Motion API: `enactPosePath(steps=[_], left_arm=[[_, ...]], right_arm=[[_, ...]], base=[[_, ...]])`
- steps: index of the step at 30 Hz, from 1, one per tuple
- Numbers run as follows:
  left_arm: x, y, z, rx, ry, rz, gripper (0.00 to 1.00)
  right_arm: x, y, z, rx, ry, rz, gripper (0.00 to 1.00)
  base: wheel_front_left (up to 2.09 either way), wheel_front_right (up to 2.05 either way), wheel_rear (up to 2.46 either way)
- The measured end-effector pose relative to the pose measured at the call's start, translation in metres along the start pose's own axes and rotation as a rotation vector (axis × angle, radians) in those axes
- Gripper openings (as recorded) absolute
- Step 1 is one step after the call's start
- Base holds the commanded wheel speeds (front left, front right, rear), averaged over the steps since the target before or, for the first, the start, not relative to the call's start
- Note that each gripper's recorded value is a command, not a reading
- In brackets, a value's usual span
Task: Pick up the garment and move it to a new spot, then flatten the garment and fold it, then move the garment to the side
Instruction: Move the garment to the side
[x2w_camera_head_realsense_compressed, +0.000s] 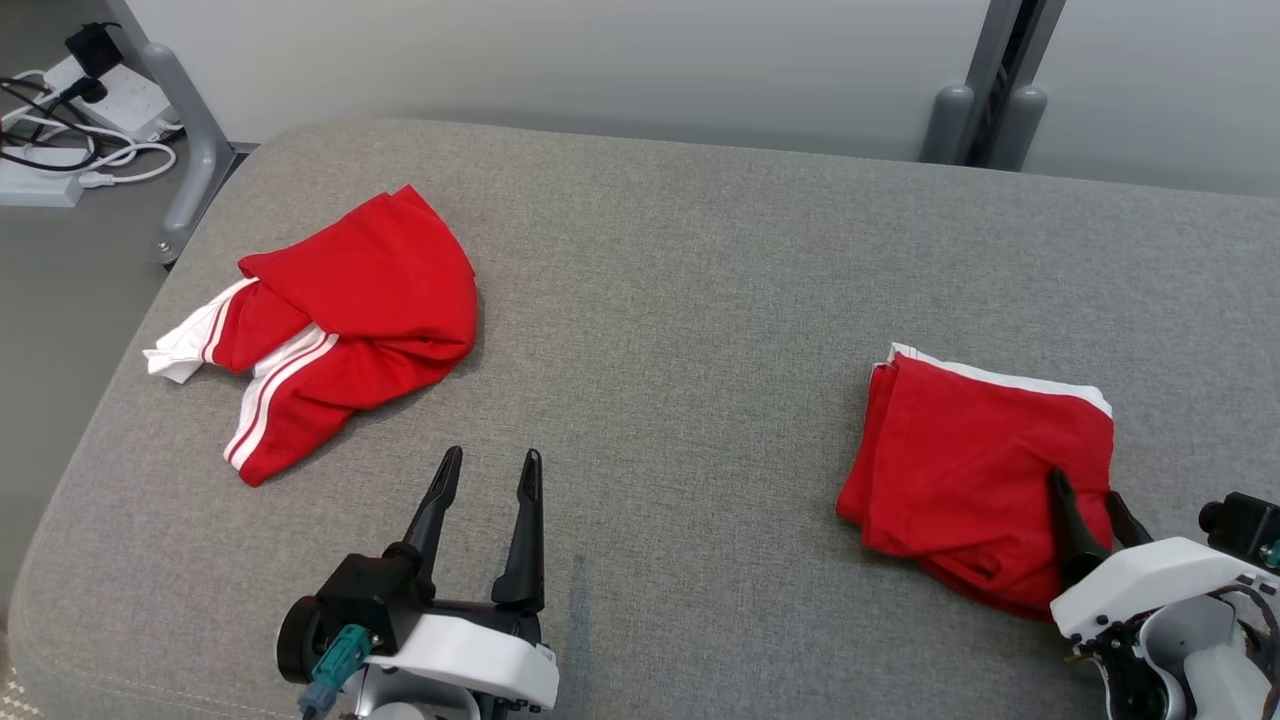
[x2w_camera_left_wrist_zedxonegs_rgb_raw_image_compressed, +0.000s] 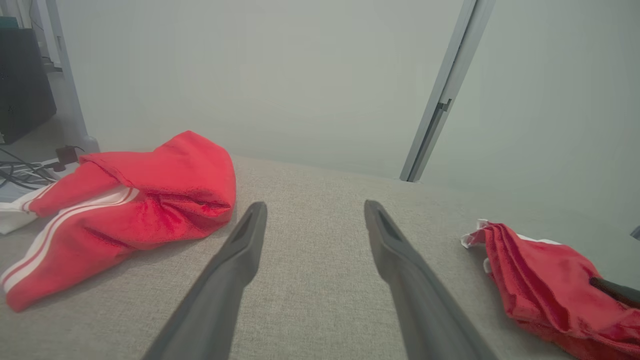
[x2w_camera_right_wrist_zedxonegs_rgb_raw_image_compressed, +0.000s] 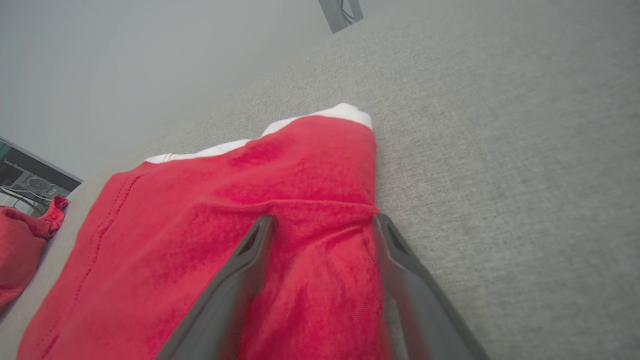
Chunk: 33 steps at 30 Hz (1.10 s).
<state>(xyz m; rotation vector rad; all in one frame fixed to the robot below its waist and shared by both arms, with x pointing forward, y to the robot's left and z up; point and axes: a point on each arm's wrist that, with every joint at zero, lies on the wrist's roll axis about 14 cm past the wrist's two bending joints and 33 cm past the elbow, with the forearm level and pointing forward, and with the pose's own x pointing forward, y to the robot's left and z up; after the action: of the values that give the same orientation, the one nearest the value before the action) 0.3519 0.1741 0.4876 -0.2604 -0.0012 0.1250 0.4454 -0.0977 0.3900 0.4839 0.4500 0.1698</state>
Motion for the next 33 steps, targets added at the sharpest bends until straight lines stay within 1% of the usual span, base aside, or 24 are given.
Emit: enactPosePath(steps=[7, 10, 13, 16, 17, 18, 22, 27, 28, 29, 30, 31, 32, 33], left_arm=[[0.0, -0.001, 0.002, 0.0, -0.005, -0.004, 1.0], [0.0, -0.003, 0.002, -0.001, -0.007, -0.01, 1.0], [0.0, -0.004, 0.001, -0.001, -0.005, -0.013, 1.0], [-0.001, -0.004, 0.002, -0.001, -0.005, -0.011, 1.0], [-0.001, -0.003, 0.002, 0.0, -0.005, -0.01, 1.0], [-0.001, -0.003, 0.002, 0.001, -0.006, -0.008, 1.0], [0.0, -0.001, 0.002, 0.006, -0.008, -0.004, 1.0], [0.002, -0.004, 0.002, 0.01, -0.008, -0.015, 1.0], [0.003, -0.006, 0.002, 0.012, -0.008, -0.023, 1.0], [0.006, -0.014, 0.001, 0.019, -0.005, -0.052, 1.0], [0.006, -0.014, 0.001, 0.019, -0.005, -0.052, 1.0], [0.008, -0.018, 0.0, 0.018, -0.004, -0.069, 1.0], [0.013, -0.03, 0.0, 0.021, -0.006, -0.113, 1.0], [0.015, -0.036, -0.001, 0.022, -0.005, -0.138, 1.0]], right_arm=[[-0.003, -0.008, -0.001, 0.002, -0.015, -0.031, 1.0], [-0.005, -0.013, -0.007, 0.004, 0.007, -0.049, 1.0], [-0.002, -0.006, -0.012, 0.055, 0.039, -0.035, 1.0], [0.0, 0.005, -0.019, 0.067, 0.079, -0.003, 1.0], [0.001, 0.009, -0.021, 0.07, 0.094, 0.008, 0.75], [0.002, 0.013, -0.023, 0.067, 0.108, 0.021, 0.0], [0.002, 0.014, -0.024, 0.032, 0.124, 0.038, 0.0], [0.001, 0.003, -0.017, -0.066, 0.107, 0.031, 0.0], [0.001, 0.001, -0.016, -0.091, 0.108, 0.032, 0.0], [0.001, -0.002, -0.012, -0.166, 0.115, 0.043, 0.0], [0.001, -0.002, -0.012, -0.166, 0.115, 0.043, 0.0], [0.0, -0.005, -0.01, -0.202, 0.119, 0.047, 0.0], [-0.001, -0.014, -0.003, -0.272, 0.122, 0.045, 0.0], [-0.002, -0.019, 0.002, -0.301, 0.121, 0.039, 0.0]], base=[[0.0, 0.0, 0.0], [0.0, 0.0, 0.0], [0.0, 0.0, 0.0], [0.0, 0.0, 0.0], [0.0, 0.0, 0.0], [0.0, 0.0, 0.0], [0.0, 0.0, 0.0], [0.0, 0.0, 0.0], [0.0, 0.0, 0.0], [0.0, 0.0, 0.0], [0.0, 0.0, 0.0], [0.0, 0.0, 0.0], [0.0, 0.0, 0.0], [0.0, 0.0, 0.0]])
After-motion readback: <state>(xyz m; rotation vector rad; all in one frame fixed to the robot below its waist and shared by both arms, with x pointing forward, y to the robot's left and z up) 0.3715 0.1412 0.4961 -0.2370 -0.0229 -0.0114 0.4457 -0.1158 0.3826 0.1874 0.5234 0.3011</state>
